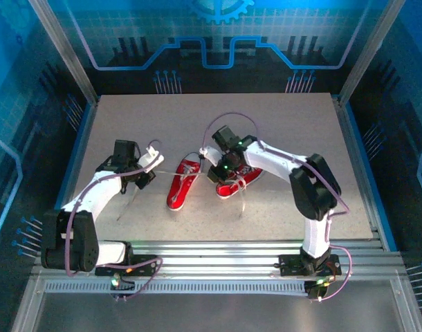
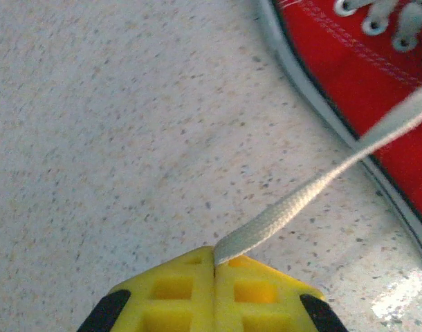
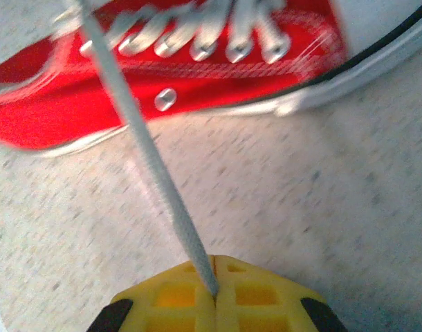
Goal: Tie the shoes
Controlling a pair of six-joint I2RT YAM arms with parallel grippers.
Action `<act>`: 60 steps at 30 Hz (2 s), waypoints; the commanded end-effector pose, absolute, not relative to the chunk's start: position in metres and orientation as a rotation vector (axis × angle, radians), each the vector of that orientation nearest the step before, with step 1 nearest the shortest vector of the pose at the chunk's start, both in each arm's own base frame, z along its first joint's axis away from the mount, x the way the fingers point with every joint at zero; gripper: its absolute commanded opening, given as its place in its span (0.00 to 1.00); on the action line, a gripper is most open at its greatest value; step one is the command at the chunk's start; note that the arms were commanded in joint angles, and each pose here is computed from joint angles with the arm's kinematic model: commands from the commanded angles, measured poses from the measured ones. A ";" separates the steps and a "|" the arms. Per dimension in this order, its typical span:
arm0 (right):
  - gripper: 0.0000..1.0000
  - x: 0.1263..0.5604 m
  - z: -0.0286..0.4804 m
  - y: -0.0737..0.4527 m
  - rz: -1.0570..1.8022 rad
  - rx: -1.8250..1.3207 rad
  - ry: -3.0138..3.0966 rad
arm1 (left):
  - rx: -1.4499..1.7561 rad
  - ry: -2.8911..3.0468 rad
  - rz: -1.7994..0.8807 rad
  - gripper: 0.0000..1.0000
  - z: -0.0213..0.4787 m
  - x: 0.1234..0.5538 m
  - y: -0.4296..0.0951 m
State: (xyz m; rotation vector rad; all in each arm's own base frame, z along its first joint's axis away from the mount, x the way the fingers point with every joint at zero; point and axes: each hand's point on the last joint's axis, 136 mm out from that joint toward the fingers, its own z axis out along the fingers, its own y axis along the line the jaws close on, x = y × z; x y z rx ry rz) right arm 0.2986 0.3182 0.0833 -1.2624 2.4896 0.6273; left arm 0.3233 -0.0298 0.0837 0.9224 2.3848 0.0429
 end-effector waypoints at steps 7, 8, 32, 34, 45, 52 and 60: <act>0.00 0.228 0.078 0.315 0.699 -1.242 2.592 | 0.503 2.626 0.160 0.00 0.070 0.329 0.021; 0.00 0.229 0.071 0.310 0.678 -1.230 2.622 | 0.473 2.653 0.154 0.00 0.067 0.329 0.025; 0.00 0.285 0.063 0.307 0.584 -1.154 2.675 | 0.381 2.557 -0.464 0.00 0.113 0.310 -0.036; 0.00 0.287 0.073 0.316 0.635 -1.148 2.639 | 0.433 2.441 -0.587 0.00 0.137 0.306 -0.058; 0.03 0.294 0.103 0.331 0.742 -1.032 2.567 | 0.688 2.185 -0.857 0.00 0.171 0.286 -0.136; 0.04 0.287 0.104 0.335 0.783 -0.966 2.588 | 0.621 2.142 -0.972 0.00 0.174 0.296 -0.146; 0.11 0.327 0.139 0.353 0.643 -1.140 2.490 | 0.550 2.201 -0.948 0.00 0.164 0.293 -0.149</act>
